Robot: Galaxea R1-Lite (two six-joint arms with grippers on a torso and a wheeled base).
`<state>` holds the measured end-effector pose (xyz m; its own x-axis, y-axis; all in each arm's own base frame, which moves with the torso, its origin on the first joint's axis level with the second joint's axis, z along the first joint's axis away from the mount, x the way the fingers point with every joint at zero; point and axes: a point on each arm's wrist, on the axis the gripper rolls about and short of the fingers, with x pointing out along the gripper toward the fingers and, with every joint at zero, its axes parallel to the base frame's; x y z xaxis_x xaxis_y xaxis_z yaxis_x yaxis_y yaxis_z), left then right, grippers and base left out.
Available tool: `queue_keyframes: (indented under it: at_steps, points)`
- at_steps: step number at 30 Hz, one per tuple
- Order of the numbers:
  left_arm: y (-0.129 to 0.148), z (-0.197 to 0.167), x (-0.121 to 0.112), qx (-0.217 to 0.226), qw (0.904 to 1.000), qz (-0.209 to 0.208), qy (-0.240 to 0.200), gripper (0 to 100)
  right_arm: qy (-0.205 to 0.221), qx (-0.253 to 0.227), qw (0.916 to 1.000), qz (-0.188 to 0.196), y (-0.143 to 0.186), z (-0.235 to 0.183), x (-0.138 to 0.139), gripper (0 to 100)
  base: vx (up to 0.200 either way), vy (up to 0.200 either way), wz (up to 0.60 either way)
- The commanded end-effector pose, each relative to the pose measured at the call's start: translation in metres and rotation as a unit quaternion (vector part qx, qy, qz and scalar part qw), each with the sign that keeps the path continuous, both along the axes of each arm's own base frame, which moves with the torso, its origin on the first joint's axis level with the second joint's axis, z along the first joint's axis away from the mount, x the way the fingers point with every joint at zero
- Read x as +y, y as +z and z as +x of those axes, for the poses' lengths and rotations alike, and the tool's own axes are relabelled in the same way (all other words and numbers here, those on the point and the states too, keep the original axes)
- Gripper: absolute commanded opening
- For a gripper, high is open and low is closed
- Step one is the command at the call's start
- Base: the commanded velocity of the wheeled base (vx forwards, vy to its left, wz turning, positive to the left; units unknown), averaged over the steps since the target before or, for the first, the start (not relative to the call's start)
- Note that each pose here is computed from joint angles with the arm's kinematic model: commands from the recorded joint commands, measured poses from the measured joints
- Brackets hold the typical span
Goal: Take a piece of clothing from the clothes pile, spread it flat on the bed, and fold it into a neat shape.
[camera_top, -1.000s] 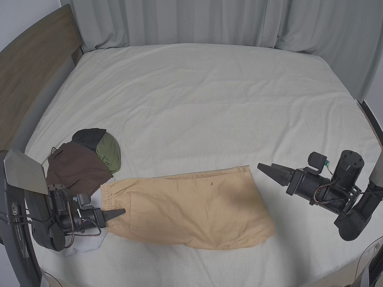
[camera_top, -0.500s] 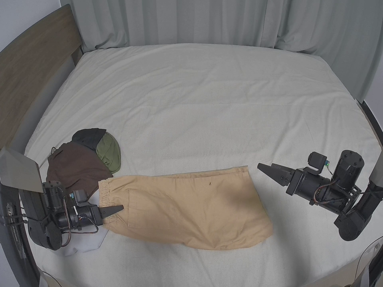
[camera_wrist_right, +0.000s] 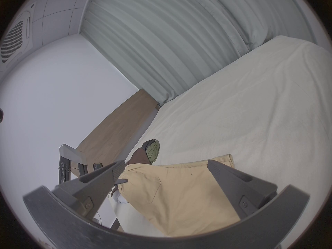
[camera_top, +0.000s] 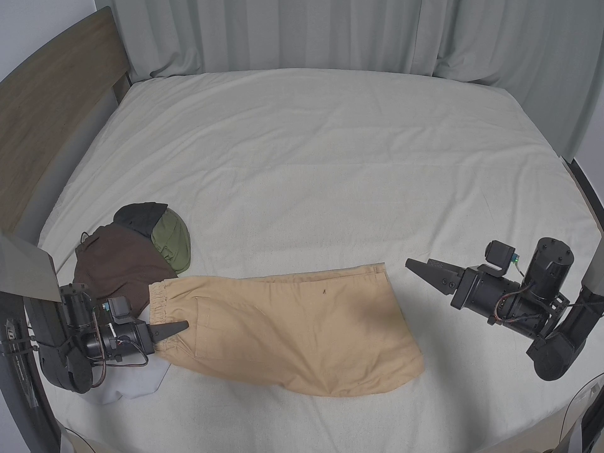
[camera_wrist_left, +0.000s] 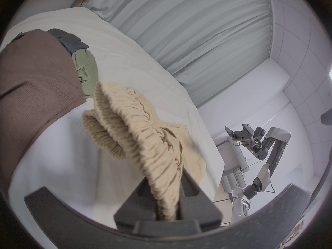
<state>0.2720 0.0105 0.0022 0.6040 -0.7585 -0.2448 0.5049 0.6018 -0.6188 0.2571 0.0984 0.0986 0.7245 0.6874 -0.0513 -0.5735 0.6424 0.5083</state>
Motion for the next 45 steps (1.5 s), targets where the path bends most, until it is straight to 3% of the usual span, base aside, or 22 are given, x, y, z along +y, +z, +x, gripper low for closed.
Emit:
queue_keyframes:
  at_steps: [1,6,21,37,45]
  points:
    - [0.004,-0.001,-0.008,-0.009,0.9999,0.005,-0.012,0,0.001,0.001,1.0,0.0,0.0,0.0,0.0,100,0.0,0.0,0.0]
    - [0.011,0.0,-0.022,-0.024,0.999,0.007,-0.036,0,0.0,0.002,1.0,-0.001,-0.001,0.0,0.0,100,0.0,0.0,0.0]
    - [0.02,0.001,-0.066,-0.041,0.9976,0.027,-0.048,0,0.0,0.001,1.0,0.0,0.0,0.0,0.0,100,0.0,0.0,0.0]
    - [0.041,-0.003,-0.092,-0.047,0.9965,-0.003,-0.069,0,-0.002,-0.01,0.9999,0.002,0.005,-0.001,-0.002,100,0.0,0.0,0.0]
    - [0.05,0.007,-0.116,-0.059,0.9971,-0.017,-0.045,0,-0.003,-0.014,0.9999,0.004,0.007,-0.001,-0.002,100,0.0,0.0,0.0]
